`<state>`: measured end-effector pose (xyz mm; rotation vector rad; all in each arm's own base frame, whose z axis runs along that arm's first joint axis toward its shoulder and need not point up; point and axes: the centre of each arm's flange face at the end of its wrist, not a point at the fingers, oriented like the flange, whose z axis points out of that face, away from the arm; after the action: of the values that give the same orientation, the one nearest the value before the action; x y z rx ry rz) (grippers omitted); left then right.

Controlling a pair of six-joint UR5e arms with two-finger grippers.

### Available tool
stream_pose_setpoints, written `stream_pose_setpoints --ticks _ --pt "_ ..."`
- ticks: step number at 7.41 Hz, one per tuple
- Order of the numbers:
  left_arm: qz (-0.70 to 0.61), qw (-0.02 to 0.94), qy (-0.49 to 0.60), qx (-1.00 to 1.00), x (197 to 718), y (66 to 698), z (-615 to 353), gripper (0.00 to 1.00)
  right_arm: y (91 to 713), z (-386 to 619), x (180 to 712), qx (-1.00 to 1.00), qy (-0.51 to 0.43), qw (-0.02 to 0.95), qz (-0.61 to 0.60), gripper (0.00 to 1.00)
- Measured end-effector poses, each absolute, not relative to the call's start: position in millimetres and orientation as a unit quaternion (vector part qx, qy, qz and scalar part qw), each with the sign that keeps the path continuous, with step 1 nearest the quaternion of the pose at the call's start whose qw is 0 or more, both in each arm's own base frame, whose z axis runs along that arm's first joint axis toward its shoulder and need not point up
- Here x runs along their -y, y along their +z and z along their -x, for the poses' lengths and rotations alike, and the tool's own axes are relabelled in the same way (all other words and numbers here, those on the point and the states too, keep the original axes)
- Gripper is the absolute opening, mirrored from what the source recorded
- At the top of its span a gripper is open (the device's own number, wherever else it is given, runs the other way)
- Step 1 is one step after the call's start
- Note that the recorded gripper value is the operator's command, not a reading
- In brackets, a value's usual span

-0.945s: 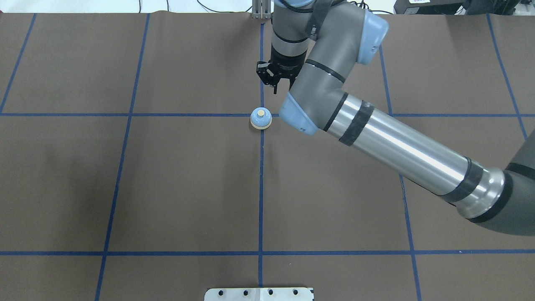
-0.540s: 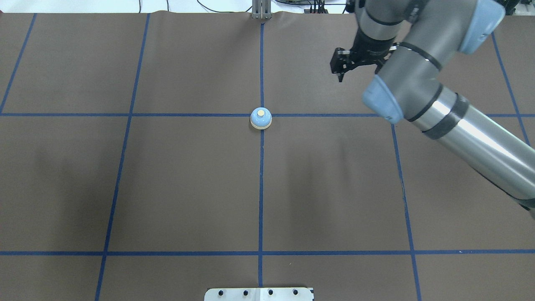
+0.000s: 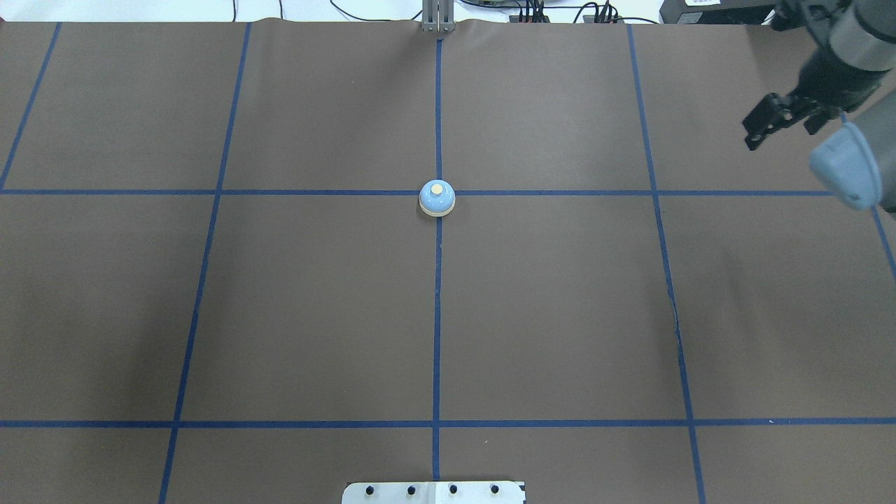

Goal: Place and press bell with both arms

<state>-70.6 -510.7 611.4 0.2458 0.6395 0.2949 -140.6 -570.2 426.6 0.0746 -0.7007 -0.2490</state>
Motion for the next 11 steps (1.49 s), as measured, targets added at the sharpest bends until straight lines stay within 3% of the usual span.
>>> stream_pose_setpoints --ticks 5,11 --pt "-0.111 0.932 0.139 -0.314 506 616 78 1.0 619 -61 492 0.352 -0.136 0.926 -0.007 1.0" --pt "-0.089 0.935 0.125 -0.32 473 637 77 1.0 660 -77 457 0.371 -0.108 0.922 0.02 1.0"
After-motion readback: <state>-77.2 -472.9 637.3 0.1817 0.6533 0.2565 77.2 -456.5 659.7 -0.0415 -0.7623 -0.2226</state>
